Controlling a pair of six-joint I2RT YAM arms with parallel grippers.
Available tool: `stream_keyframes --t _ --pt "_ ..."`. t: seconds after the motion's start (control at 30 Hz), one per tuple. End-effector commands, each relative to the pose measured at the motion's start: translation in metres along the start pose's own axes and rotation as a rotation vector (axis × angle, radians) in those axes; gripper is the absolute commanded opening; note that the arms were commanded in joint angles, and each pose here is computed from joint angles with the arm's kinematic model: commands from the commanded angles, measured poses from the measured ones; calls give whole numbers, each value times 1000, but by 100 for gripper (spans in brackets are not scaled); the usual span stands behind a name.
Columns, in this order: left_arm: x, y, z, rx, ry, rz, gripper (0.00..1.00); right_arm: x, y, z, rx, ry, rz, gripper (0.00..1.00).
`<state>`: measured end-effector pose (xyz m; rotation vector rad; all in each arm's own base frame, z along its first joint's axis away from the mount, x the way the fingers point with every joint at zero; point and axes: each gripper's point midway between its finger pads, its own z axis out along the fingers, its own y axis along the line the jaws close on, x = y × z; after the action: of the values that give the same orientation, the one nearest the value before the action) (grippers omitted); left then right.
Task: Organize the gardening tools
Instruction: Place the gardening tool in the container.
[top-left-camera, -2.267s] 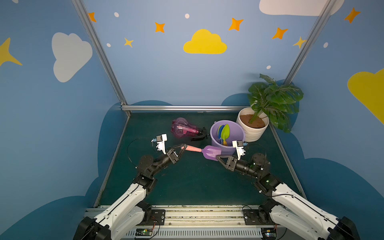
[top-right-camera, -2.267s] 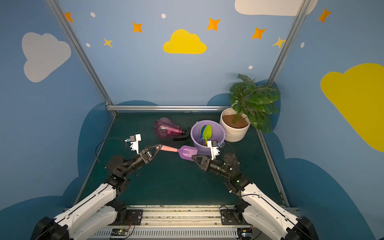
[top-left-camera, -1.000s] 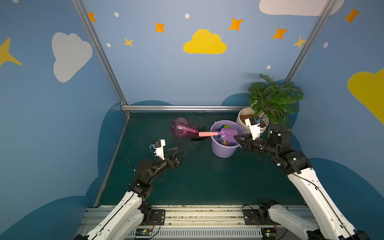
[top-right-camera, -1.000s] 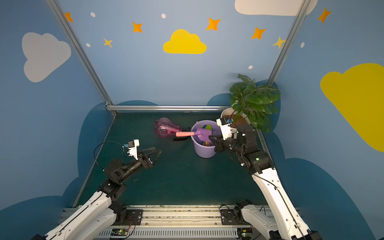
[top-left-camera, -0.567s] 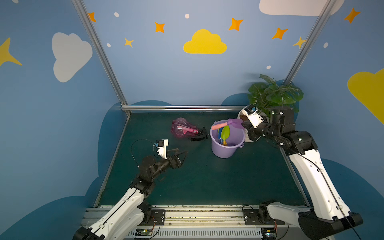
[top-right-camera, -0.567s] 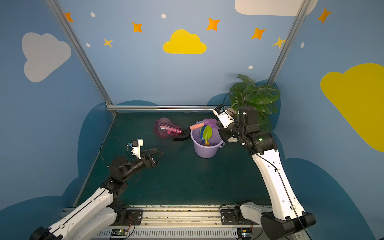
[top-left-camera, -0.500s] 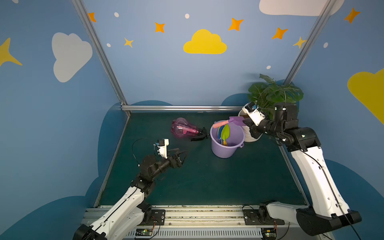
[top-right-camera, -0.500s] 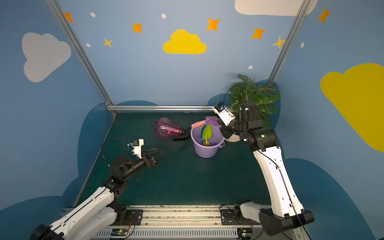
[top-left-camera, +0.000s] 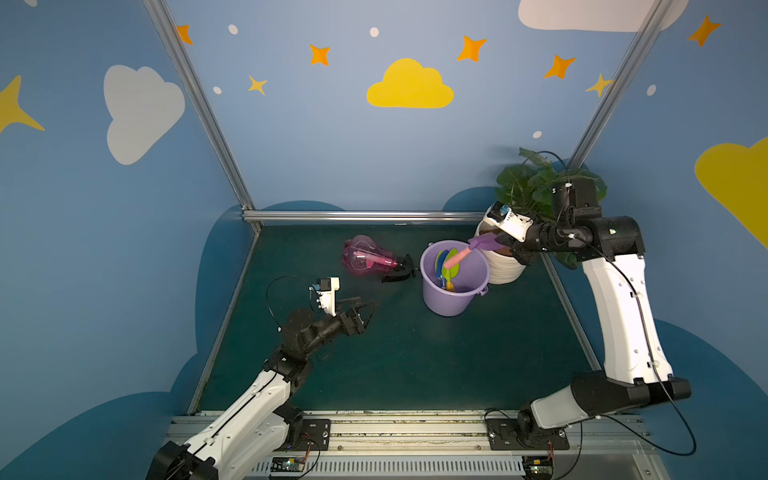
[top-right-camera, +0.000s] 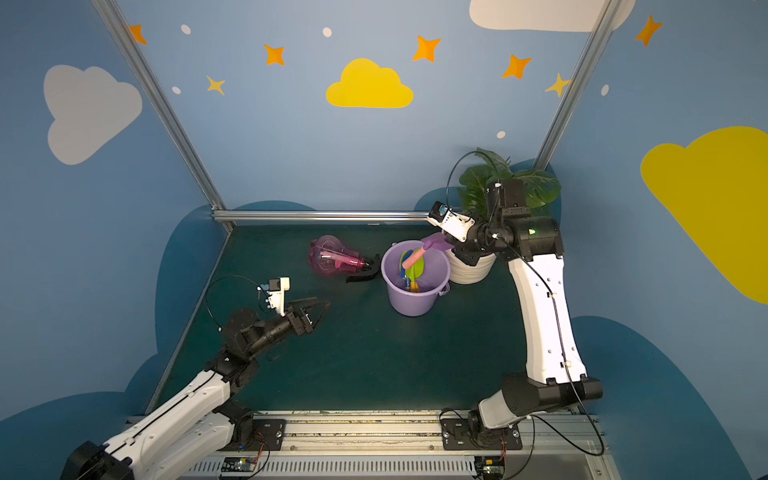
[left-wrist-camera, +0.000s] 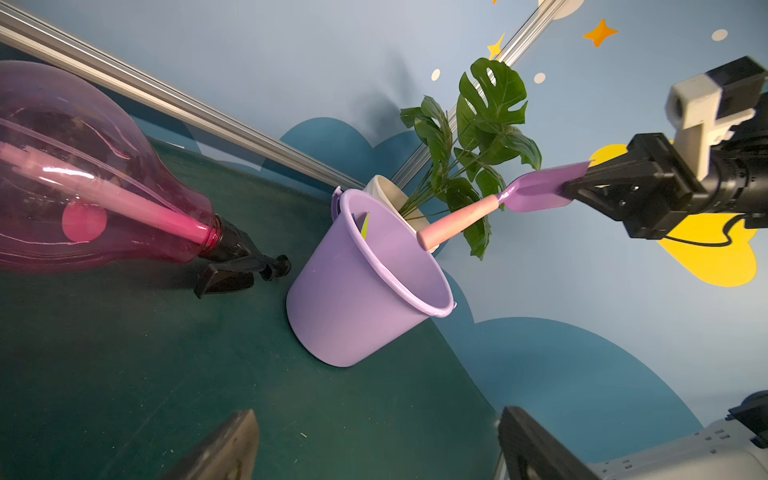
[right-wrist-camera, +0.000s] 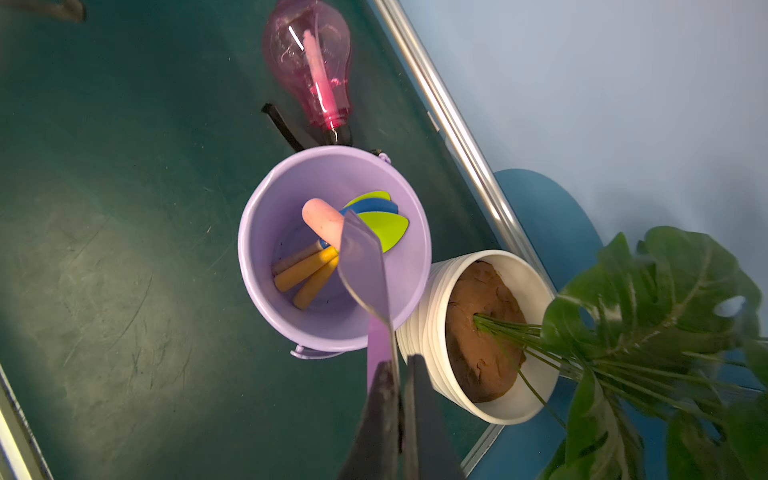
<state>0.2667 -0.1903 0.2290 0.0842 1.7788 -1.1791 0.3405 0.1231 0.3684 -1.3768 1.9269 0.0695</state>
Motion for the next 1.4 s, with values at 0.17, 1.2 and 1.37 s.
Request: stream_keyframes --t 0.17,1.2,1.37 --pt "-6 -6 1 21 -13 7 95 23 9 34 -123 135 -109 0" --pt "-1 -2 -17 -22 -33 37 95 55 26 161 -186 460 -308 0" --pt "0 -1 -18 -31 -32 38 95 56 24 163 -161 477 -311 14"
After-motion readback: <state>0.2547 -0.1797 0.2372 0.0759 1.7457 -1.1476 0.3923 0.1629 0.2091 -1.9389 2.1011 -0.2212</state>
